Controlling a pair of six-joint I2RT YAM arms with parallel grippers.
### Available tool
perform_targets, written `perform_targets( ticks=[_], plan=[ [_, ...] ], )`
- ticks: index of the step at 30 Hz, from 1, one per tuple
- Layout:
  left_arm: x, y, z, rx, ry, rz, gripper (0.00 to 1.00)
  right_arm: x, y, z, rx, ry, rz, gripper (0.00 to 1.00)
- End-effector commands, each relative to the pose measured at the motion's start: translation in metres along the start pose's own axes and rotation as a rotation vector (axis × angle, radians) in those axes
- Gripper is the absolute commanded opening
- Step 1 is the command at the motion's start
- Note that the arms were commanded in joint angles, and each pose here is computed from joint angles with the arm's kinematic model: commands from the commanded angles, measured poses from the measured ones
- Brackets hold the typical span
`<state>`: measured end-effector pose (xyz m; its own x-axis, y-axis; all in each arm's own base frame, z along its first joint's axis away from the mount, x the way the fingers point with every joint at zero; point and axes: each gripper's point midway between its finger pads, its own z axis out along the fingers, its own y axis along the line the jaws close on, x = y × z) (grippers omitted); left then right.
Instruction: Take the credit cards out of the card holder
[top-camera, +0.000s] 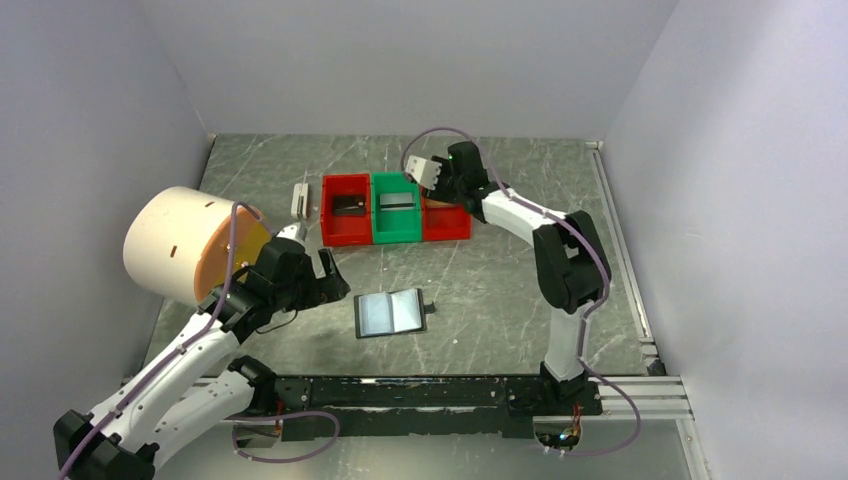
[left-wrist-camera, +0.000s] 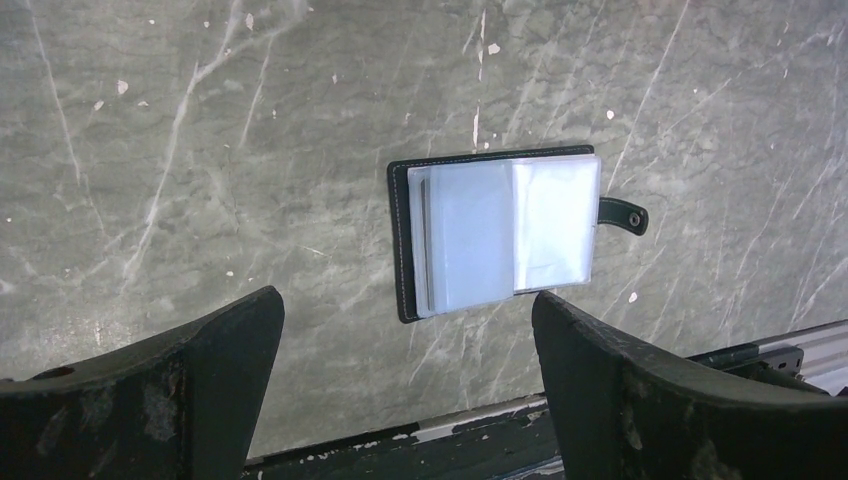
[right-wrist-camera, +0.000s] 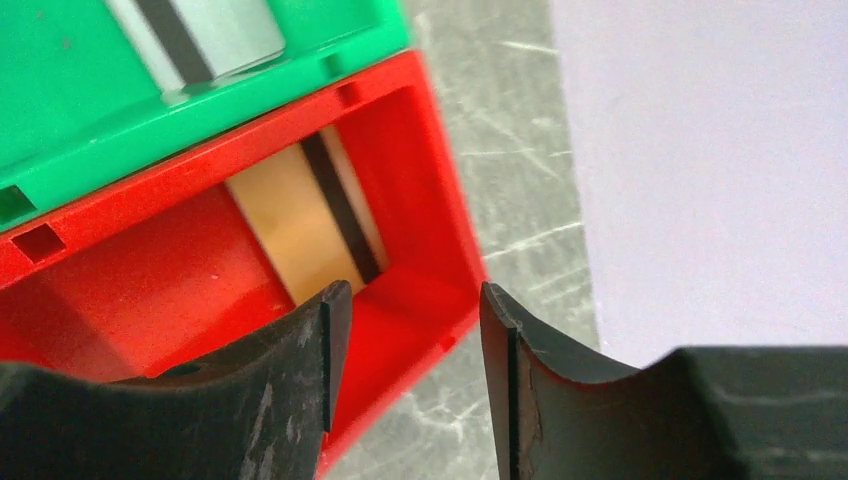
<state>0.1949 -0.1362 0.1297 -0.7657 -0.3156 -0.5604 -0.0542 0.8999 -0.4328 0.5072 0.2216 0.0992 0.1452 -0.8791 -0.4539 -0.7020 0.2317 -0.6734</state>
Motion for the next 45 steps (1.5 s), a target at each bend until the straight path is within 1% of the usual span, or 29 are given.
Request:
perform_targets(
  ticks=[1,2,4,6,7,9,10,12,14,15,16,19,21,23,26,30,32,38,45],
  plan=[
    [-0.003,-0.011,0.002,0.049,0.000,-0.008,1.00,-0.040,-0.053,-0.049,0.173,-0.086,0.203,0.54],
    [-0.003,-0.011,0.003,0.051,0.000,-0.011,1.00,-0.046,-0.060,-0.059,0.211,-0.101,0.275,0.55],
    [-0.003,-0.010,0.005,0.048,-0.001,-0.018,1.00,-0.073,-0.075,-0.095,0.285,-0.178,0.573,0.57],
    [-0.003,-0.009,0.008,0.038,-0.005,-0.030,1.00,-0.091,-0.069,-0.122,0.256,-0.233,0.895,0.61],
    [-0.004,-0.007,0.009,0.027,-0.009,-0.040,1.00,-0.097,-0.057,-0.133,0.204,-0.242,1.066,0.63],
    [-0.004,-0.003,0.011,0.001,-0.018,-0.061,1.00,-0.111,-0.013,-0.148,0.028,-0.234,1.268,0.63],
    [-0.005,-0.001,0.011,-0.007,-0.026,-0.069,0.99,-0.114,0.013,-0.152,-0.037,-0.216,1.318,0.63],
    [-0.008,0.003,0.009,-0.026,-0.047,-0.091,1.00,-0.105,0.071,-0.156,-0.075,-0.084,1.393,0.64],
    [-0.010,0.006,0.007,-0.039,-0.074,-0.110,1.00,-0.109,0.112,-0.163,-0.102,-0.034,1.412,0.65],
    [-0.013,0.009,0.004,-0.049,-0.092,-0.125,1.00,-0.115,0.129,-0.168,-0.088,-0.014,1.416,0.66],
    [-0.015,0.011,0.002,-0.058,-0.106,-0.138,1.00,-0.111,0.147,-0.169,-0.079,0.015,1.424,0.67],
    [-0.019,0.018,-0.004,-0.087,-0.145,-0.175,1.00,-0.120,0.181,-0.172,-0.096,0.042,1.441,0.69],
    [-0.021,0.022,-0.008,-0.099,-0.168,-0.190,1.00,-0.127,0.200,-0.172,-0.098,0.064,1.402,0.72],
    [-0.024,0.025,-0.012,-0.111,-0.187,-0.199,1.00,-0.125,0.221,-0.165,-0.085,0.137,1.369,0.74],
    [-0.026,0.028,-0.017,-0.123,-0.204,-0.207,1.00,-0.125,0.239,-0.161,-0.077,0.185,1.318,0.77],
    [-0.028,0.031,-0.020,-0.129,-0.219,-0.218,1.00,-0.138,0.261,-0.151,-0.143,0.192,1.264,0.79],
    [-0.029,0.031,-0.023,-0.131,-0.231,-0.222,1.00,-0.150,0.264,-0.147,-0.160,0.190,1.246,0.79],
    [-0.029,0.033,-0.025,-0.132,-0.235,-0.224,1.00,-0.164,0.278,-0.134,-0.162,0.221,1.190,0.79],
    [-0.030,0.034,-0.027,-0.130,-0.245,-0.226,1.00,-0.156,0.297,-0.120,-0.149,0.306,1.145,0.79]
  ],
)
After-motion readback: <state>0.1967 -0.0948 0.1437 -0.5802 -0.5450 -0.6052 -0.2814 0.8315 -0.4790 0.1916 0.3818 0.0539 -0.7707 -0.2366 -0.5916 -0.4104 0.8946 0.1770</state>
